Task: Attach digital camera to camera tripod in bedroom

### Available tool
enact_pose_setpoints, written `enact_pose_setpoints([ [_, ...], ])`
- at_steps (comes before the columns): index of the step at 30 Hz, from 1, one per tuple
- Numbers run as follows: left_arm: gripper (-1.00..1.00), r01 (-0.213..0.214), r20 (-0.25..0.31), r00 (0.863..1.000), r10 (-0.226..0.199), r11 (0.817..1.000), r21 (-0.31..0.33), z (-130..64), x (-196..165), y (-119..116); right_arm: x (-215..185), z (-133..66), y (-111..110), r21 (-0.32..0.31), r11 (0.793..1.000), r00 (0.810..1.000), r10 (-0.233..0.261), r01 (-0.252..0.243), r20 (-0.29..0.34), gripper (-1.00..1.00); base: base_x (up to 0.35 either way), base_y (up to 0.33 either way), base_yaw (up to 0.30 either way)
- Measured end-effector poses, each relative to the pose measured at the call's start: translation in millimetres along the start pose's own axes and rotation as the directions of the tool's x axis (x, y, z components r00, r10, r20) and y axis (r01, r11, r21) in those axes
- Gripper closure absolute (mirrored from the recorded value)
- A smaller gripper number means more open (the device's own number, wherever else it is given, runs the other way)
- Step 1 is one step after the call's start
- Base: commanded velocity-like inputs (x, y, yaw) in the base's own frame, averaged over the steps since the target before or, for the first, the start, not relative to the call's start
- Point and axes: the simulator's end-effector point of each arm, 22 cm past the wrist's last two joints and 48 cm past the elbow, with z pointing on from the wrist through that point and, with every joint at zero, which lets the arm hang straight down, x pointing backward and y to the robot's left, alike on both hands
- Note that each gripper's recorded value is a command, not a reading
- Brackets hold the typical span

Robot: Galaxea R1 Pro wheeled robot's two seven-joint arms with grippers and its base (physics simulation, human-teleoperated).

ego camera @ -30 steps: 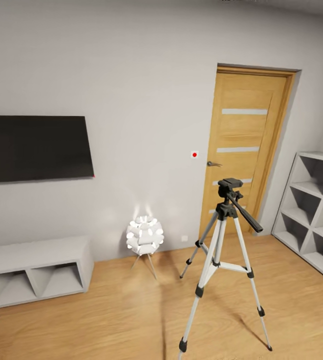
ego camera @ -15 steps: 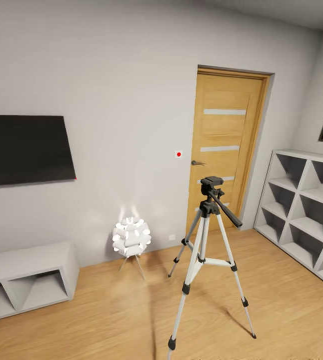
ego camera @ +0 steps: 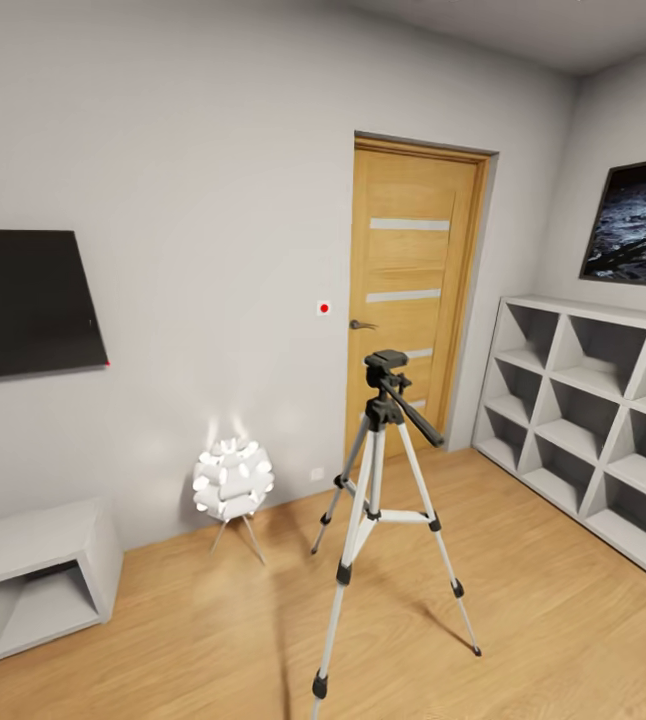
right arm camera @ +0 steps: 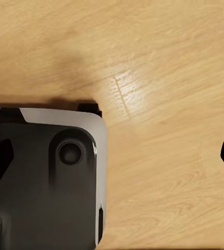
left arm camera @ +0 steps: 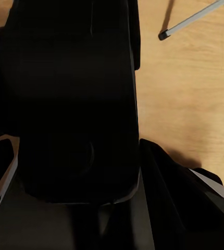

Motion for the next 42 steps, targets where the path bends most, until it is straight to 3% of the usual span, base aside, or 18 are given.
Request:
enact_pose_setpoints([
  [42,1.00,0.000,0.000,1.000,0.000,1.000,0.000,0.0,-0.1,0.2,0.3,0.1,1.1,-0.001,1.000,1.000,0.004,-0.004,-0.001,-1.00,0.000,0.000,-0.288],
])
